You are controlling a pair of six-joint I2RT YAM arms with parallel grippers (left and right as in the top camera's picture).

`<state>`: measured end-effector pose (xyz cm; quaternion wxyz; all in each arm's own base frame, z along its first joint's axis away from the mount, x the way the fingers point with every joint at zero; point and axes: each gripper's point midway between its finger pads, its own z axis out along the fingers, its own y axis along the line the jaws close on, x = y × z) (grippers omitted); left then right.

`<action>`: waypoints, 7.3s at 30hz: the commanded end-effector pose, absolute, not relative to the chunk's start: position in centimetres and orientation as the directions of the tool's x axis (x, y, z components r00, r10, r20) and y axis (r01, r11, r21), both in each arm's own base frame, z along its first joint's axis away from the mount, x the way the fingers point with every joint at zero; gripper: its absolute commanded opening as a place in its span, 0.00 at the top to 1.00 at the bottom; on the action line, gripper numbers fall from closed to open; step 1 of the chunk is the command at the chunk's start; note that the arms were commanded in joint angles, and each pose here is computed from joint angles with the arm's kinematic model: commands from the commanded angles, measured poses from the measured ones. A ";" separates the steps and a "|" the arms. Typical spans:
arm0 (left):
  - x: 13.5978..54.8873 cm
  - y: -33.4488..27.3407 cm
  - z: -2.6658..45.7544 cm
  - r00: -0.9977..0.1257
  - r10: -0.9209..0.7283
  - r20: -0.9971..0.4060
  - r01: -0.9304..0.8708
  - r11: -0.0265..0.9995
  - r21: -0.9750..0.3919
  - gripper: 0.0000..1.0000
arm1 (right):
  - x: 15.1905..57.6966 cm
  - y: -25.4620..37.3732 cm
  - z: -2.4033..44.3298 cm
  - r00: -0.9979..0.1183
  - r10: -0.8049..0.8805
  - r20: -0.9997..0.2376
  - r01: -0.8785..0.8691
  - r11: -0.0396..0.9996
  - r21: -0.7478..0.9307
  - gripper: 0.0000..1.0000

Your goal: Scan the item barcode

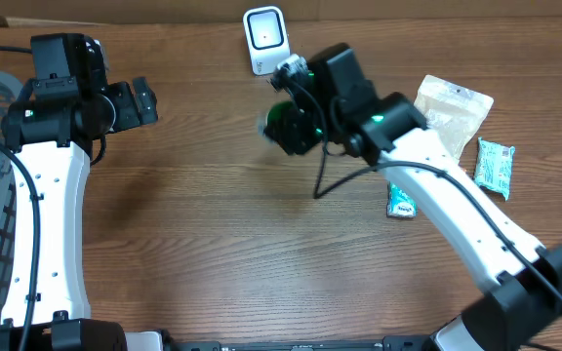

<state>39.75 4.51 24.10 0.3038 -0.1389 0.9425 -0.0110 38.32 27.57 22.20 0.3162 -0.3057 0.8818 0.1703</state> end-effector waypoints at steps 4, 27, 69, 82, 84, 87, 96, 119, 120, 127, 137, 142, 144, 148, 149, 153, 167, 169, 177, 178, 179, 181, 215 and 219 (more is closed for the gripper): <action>39.8 4.9 24.7 -0.768 -0.256 -0.586 -0.253 0.963 -0.088 0.00 | 46.1 26.5 23.1 -0.342 -0.602 -0.722 -0.593 0.734 -0.331 0.44; 39.8 4.9 24.7 -0.769 -0.254 -0.587 -0.251 0.964 -0.089 0.01 | 60.2 28.1 23.2 0.256 -0.764 -0.592 -0.121 0.582 -0.804 0.46; 39.8 4.9 24.7 -0.769 -0.255 -0.587 -0.252 0.964 -0.089 0.00 | 63.2 29.7 15.8 0.353 -0.912 -0.208 -0.123 0.175 -0.977 0.46; 39.8 4.9 24.7 -0.769 -0.254 -0.587 -0.251 0.964 -0.089 0.00 | 62.8 30.5 16.1 0.347 -0.918 -0.194 -0.118 0.163 -0.980 0.46; 39.8 4.9 24.7 -0.769 -0.254 -0.587 -0.251 0.964 -0.089 0.00 | 62.5 30.9 17.0 0.336 -0.906 -0.258 -0.133 0.226 -0.965 0.46; 39.8 4.9 24.7 -0.769 -0.255 -0.587 -0.252 0.964 -0.089 0.00 | 62.0 30.7 19.1 0.308 -0.885 -0.349 -0.167 0.311 -0.935 0.46; 39.8 4.9 24.7 -0.769 -0.254 -0.587 -0.251 0.964 -0.089 0.01 | 57.8 29.3 29.1 0.120 -0.690 -0.714 -0.266 0.671 -0.692 0.46; 39.8 4.9 24.7 -0.769 -0.255 -0.587 -0.252 0.964 -0.089 0.00 | 34.2 19.3 10.3 -0.940 -0.310 -0.145 -0.320 0.946 0.057 0.45; 39.8 4.9 24.7 -0.769 -0.254 -0.587 -0.251 0.964 -0.089 0.00 | 34.1 18.1 9.6 -0.951 -0.282 -0.130 -0.286 0.958 0.019 0.43; 39.8 4.9 24.7 -0.769 -0.255 -0.587 -0.252 0.964 -0.089 0.00 | 34.3 11.8 6.2 -0.991 -0.117 -0.069 -0.114 0.992 -0.054 0.42; 39.8 4.9 24.7 -0.769 -0.255 -0.587 -0.252 0.964 -0.089 0.00 | 35.5 7.2 5.9 -0.995 0.091 -0.049 0.090 0.996 0.029 0.00; 39.8 4.9 24.7 -0.769 -0.255 -0.587 -0.252 0.964 -0.089 0.00 | 36.7 8.4 9.9 -0.991 0.083 -0.102 0.072 0.992 0.099 0.00; 39.8 4.9 24.7 -0.769 -0.254 -0.587 -0.251 0.964 -0.089 0.00 | 37.1 8.9 13.1 -0.984 0.075 -0.159 0.057 0.992 0.115 0.00; 39.8 4.9 24.7 -0.769 -0.255 -0.587 -0.252 0.964 -0.089 0.00 | 35.9 10.9 22.9 -0.937 0.042 -0.347 -0.024 0.983 0.184 0.00; 39.8 4.9 24.7 -0.769 -0.255 -0.587 -0.252 0.964 -0.089 0.00 | 35.2 11.4 24.8 -0.925 0.037 -0.379 -0.047 0.977 0.209 0.00; 39.8 4.9 24.7 -0.769 -0.255 -0.587 -0.252 0.964 -0.089 0.00 | 30.9 13.6 31.5 -0.872 0.014 -0.490 -0.172 0.927 0.334 0.00; 39.8 4.9 24.7 -0.769 -0.255 -0.587 -0.252 0.964 -0.089 0.00 | 22.9 10.4 37.1 -0.778 0.018 -0.628 -0.215 0.931 0.293 0.00; 39.8 4.9 24.7 -0.769 -0.255 -0.587 -0.252 0.964 -0.089 0.00 | 22.5 10.0 36.4 -0.797 0.010 -0.603 -0.199 0.939 0.279 0.00; 39.8 4.9 24.7 -0.769 -0.255 -0.587 -0.252 0.964 -0.089 0.00 | 24.0 10.7 33.1 -0.769 -0.018 -0.639 -0.249 0.929 0.274 0.00; 39.8 4.9 24.7 -0.769 -0.254 -0.587 -0.251 0.964 -0.089 0.00 | 24.0 11.0 32.9 -0.743 -0.011 -0.669 -0.271 0.919 0.286 0.00; 39.8 4.9 24.7 -0.769 -0.255 -0.587 -0.252 0.964 -0.089 0.00 | 24.0 11.1 32.7 -0.723 -0.004 -0.691 -0.285 0.913 0.292 0.00; 39.8 4.9 24.7 -0.769 -0.254 -0.587 -0.251 0.964 -0.089 0.00 | 23.6 11.3 31.8 -0.680 0.013 -0.733 -0.313 0.899 0.307 0.00; 39.8 4.9 24.7 -0.769 -0.255 -0.587 -0.252 0.964 -0.089 0.00 | 23.9 5.7 17.3 -0.075 0.216 -0.973 -0.274 0.934 0.229 0.00; 39.8 4.9 24.7 -0.769 -0.254 -0.587 -0.251 0.964 -0.089 0.00 | 23.9 5.6 17.3 -0.073 0.218 -0.973 -0.270 0.935 0.230 0.00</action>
